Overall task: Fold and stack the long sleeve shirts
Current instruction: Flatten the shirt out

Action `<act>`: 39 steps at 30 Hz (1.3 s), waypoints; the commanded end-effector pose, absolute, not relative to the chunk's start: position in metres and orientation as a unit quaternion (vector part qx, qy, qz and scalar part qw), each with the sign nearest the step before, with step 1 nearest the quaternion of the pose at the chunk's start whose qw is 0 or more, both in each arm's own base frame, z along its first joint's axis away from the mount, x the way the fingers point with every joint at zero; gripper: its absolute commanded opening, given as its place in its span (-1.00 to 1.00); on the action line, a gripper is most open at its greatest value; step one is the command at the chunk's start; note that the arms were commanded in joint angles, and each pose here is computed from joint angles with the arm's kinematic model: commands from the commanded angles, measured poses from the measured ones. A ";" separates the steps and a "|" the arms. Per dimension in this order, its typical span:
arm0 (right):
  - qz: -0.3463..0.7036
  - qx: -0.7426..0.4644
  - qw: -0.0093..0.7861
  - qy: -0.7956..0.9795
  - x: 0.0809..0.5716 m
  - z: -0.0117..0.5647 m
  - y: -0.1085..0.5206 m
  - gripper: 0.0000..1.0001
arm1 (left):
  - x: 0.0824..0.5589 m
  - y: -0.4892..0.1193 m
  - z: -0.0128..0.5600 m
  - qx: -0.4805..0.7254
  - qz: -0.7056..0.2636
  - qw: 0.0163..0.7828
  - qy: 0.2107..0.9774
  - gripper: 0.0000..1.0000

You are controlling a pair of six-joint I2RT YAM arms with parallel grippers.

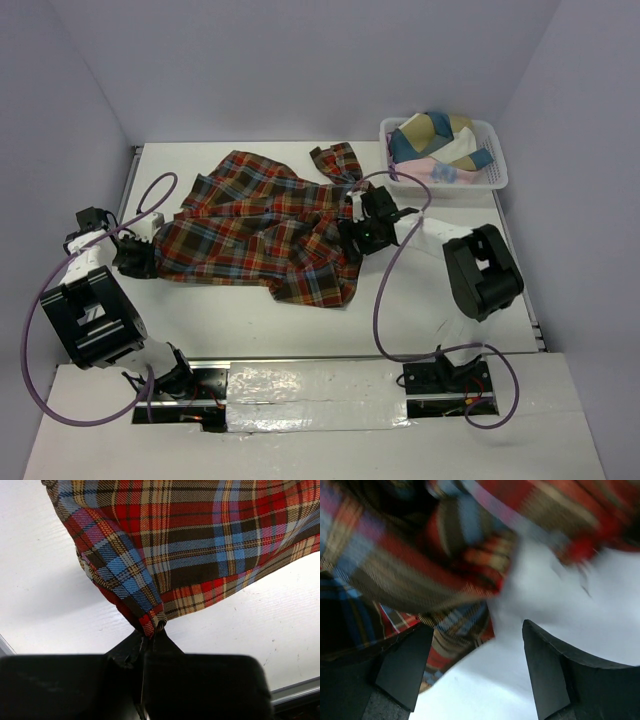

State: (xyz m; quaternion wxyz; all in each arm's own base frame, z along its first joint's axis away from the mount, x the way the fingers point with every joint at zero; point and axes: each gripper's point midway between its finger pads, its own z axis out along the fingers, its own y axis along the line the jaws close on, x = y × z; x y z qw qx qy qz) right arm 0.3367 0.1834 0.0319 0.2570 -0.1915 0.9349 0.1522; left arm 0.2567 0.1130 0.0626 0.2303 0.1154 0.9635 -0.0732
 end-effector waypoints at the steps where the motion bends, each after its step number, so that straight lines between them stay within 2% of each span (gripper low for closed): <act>1: 0.113 -0.256 0.262 0.923 0.356 0.034 0.194 0.58 | 0.264 0.113 0.072 0.117 -0.072 0.245 0.960 -0.87; 5: 0.133 -0.256 0.234 0.929 0.353 0.023 0.205 0.55 | 0.264 0.115 0.073 0.117 -0.067 0.246 0.960 -0.87; 7: 0.140 -0.257 0.238 0.926 0.353 0.025 0.207 0.38 | 0.262 0.116 0.073 0.118 -0.064 0.245 0.960 -0.87; 8: 0.144 -0.260 0.247 0.922 0.354 0.030 0.209 0.03 | 0.263 0.115 0.073 0.119 -0.064 0.245 0.960 -0.87; 10: 0.148 -0.259 0.254 0.920 0.355 0.033 0.209 -0.45 | 0.263 0.115 0.072 0.117 -0.066 0.246 0.960 -0.87; 11: 0.147 -0.252 0.259 0.921 0.356 0.038 0.208 -0.99 | 0.265 0.115 0.073 0.117 -0.067 0.247 0.959 -0.87; 15: 0.143 -0.169 0.297 0.929 0.357 0.078 0.184 -1.00 | 0.268 0.114 0.078 0.114 -0.074 0.255 0.958 -0.89; 16: 0.143 -0.115 0.297 0.937 0.355 0.086 0.169 -1.00 | 0.268 0.115 0.078 0.113 -0.072 0.253 0.958 -0.93; 19: 0.153 -0.033 0.314 0.936 0.335 0.114 0.144 -1.00 | 0.265 0.115 0.076 0.117 -0.070 0.247 0.959 -1.00; 24: 0.170 0.041 0.227 0.958 0.266 0.097 0.134 -1.00 | 0.255 0.111 0.069 0.116 -0.073 0.233 0.963 -1.00; 26: 0.198 0.057 0.206 0.957 0.246 0.098 0.139 -1.00 | 0.251 0.111 0.066 0.120 -0.072 0.226 0.964 -1.00; 30: 0.178 0.077 0.169 0.966 0.215 0.074 0.127 -1.00 | 0.237 0.111 0.060 0.138 -0.065 0.199 0.968 -1.00; 31: 0.173 0.079 0.159 0.969 0.209 0.068 0.125 -0.82 | 0.232 0.111 0.058 0.144 -0.065 0.191 0.969 -1.00; 32: 0.177 0.076 0.138 0.971 0.200 0.060 0.126 -0.54 | 0.227 0.110 0.055 0.150 -0.065 0.181 0.970 -1.00; 33: 0.181 0.077 0.131 0.972 0.197 0.056 0.126 -0.20 | 0.219 0.105 0.053 0.169 -0.076 0.167 0.968 -0.85; 34: 0.184 0.077 0.124 0.972 0.195 0.054 0.127 0.37 | 0.212 0.101 0.052 0.180 -0.087 0.156 0.967 -0.71; 35: 0.184 0.083 0.125 0.971 0.197 0.054 0.125 0.55 | 0.206 0.095 0.051 0.193 -0.100 0.146 0.965 -0.52; 36: 0.185 0.102 0.135 0.968 0.203 0.058 0.121 0.99 | 0.193 0.084 0.052 0.218 -0.125 0.124 0.960 -0.12; 37: 0.189 0.112 0.150 0.964 0.210 0.065 0.119 1.00 | 0.189 0.080 0.054 0.231 -0.135 0.115 0.957 0.03; 38: 0.197 0.121 0.178 0.956 0.218 0.077 0.116 0.99 | 0.185 0.078 0.057 0.252 -0.142 0.108 0.951 0.29; 39: 0.201 0.144 0.205 0.947 0.229 0.088 0.108 0.99 | 0.184 0.074 0.068 0.260 -0.154 0.107 0.947 0.42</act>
